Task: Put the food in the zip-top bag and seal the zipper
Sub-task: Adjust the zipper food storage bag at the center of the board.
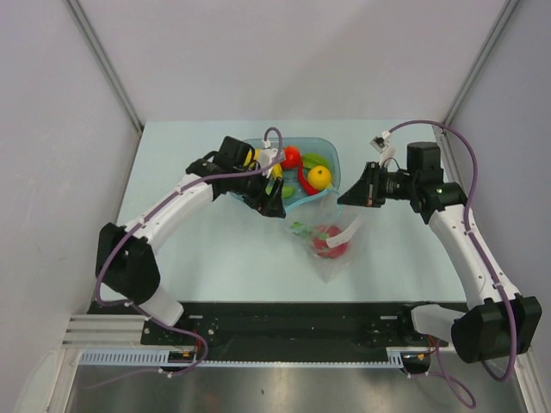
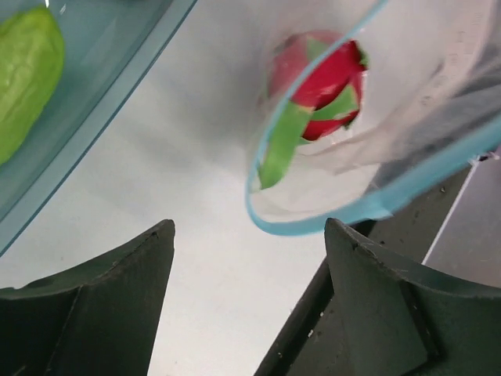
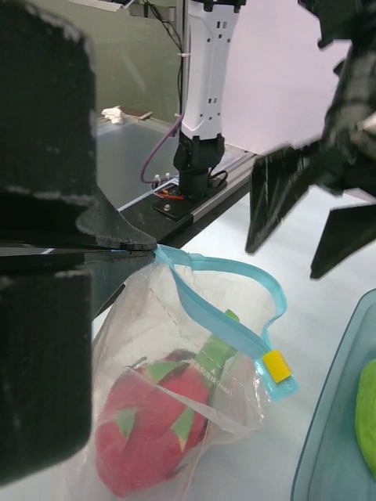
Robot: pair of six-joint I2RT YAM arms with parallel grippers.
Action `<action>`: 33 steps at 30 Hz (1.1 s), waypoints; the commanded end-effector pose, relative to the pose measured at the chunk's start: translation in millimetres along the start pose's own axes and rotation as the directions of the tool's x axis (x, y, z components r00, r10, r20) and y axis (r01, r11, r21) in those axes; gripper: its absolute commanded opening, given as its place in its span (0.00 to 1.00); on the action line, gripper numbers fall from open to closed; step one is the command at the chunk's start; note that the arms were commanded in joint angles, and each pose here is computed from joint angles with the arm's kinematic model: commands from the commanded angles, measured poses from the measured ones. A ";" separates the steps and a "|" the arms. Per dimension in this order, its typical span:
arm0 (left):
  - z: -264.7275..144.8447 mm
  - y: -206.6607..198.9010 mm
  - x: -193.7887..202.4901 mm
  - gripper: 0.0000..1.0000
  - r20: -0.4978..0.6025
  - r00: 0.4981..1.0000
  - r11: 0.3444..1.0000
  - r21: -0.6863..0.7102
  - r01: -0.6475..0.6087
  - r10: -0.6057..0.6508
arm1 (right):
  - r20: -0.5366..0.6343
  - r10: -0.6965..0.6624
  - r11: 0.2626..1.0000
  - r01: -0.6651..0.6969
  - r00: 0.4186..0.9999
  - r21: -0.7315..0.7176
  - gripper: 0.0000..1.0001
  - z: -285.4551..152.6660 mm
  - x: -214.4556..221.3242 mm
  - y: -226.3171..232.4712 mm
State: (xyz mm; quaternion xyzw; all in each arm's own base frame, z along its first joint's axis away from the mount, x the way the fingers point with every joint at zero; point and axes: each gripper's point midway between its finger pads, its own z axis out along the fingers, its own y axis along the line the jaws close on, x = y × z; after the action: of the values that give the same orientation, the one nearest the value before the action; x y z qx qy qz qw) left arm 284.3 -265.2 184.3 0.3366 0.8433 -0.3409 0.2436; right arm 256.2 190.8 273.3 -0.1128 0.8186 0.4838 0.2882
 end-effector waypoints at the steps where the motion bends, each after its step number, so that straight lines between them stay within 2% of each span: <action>1: 26.4 17.4 -6.9 0.81 0.034 0.999 1.000 -0.028 0.010 -0.009 | 0.009 -0.055 0.998 0.055 0.998 -0.019 0.00 -8.9 -1.1 10.1; 4: 43.5 8.4 -0.6 0.67 -0.013 0.999 0.999 0.029 0.040 -0.040 | -0.002 -0.061 0.998 0.061 0.998 0.004 0.00 -11.7 3.4 5.7; 5: 49.5 -3.4 3.1 0.49 -0.038 0.999 0.997 0.074 0.024 -0.021 | 0.000 -0.057 0.998 0.057 0.998 0.019 0.00 -15.1 4.9 3.8; 7: 49.2 -21.8 4.3 0.24 -0.068 0.998 0.991 0.134 -0.003 0.013 | -0.001 -0.076 0.996 0.076 0.997 0.039 0.00 -18.8 6.0 0.1; 8: 47.5 -41.3 2.2 0.06 -0.063 0.997 0.979 0.199 -0.040 0.054 | -0.007 -0.062 0.995 0.062 0.998 0.072 0.00 -22.6 8.6 -5.7; 9: 43.7 -51.9 -5.3 0.00 -0.033 0.996 0.972 0.222 -0.073 0.082 | -0.008 -0.069 0.993 0.070 0.998 0.092 0.00 -25.9 9.8 -7.3; 12: 15.5 -96.8 -38.8 0.00 0.127 0.978 0.934 0.297 -0.197 0.166 | -0.006 -0.088 0.979 0.088 0.996 0.186 0.00 -40.3 10.5 -20.5; 15: -14.4 -138.9 -65.1 0.00 0.232 0.957 0.896 0.366 -0.253 0.176 | -0.002 -0.101 0.961 0.098 0.995 0.259 0.00 -52.9 7.8 -30.9; 19: -20.2 -157.7 -67.7 0.00 0.254 0.943 0.880 0.368 -0.301 0.217 | -0.001 -0.107 0.943 0.102 0.994 0.316 0.00 -59.6 6.3 -39.0; 24: 0.7 -137.5 -60.1 0.00 0.184 0.960 0.913 0.315 -0.259 0.209 | -0.015 -0.094 0.931 0.093 0.995 0.352 0.00 -59.4 9.4 -53.8; 25: 1.4 -136.4 -58.9 0.04 0.179 0.959 0.911 0.314 -0.267 0.219 | -0.020 -0.092 0.927 0.093 0.996 0.364 0.00 -59.2 9.8 -57.3; 26: 0.5 -136.5 -61.6 0.15 0.187 0.955 0.909 0.308 -0.279 0.230 | -0.022 -0.089 0.924 0.091 0.996 0.371 0.00 -59.3 9.9 -60.1; 27: -3.3 -135.8 -65.1 0.29 0.202 0.950 0.911 0.294 -0.290 0.237 | -0.023 -0.086 0.923 0.089 0.996 0.375 0.00 -58.9 9.6 -61.9; 28: -7.3 -128.6 -74.4 0.54 0.236 0.941 0.919 0.255 -0.302 0.244 | -0.027 -0.078 0.919 0.082 0.997 0.385 0.00 -58.8 9.7 -65.9; 30: -14.7 -109.9 -87.3 0.77 0.279 0.931 0.941 0.176 -0.290 0.235 | -0.026 -0.072 0.917 0.077 0.997 0.391 0.00 -59.0 9.1 -68.2; 31: -26.7 -86.1 -103.8 0.94 0.327 0.922 0.963 0.099 -0.252 0.208 | -0.025 -0.074 0.917 0.078 0.997 0.391 0.00 -59.2 9.0 -67.9; 32: -33.7 -72.9 -112.6 1.00 0.349 0.916 0.970 0.065 -0.234 0.198 | -0.024 -0.075 0.918 0.078 0.997 0.389 0.00 -59.3 9.0 -67.3; 33: -39.4 -58.6 -120.7 0.99 0.368 0.910 0.976 0.026 -0.216 0.192 | -0.026 -0.072 0.917 0.077 0.997 0.391 0.00 -59.4 10.2 -67.8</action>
State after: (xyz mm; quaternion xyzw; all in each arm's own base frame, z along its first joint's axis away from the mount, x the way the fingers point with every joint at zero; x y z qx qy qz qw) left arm 246.0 -350.1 260.0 0.4209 0.7358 -0.4418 0.2937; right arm 254.2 112.1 237.5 -0.0811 0.8956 0.3137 0.3050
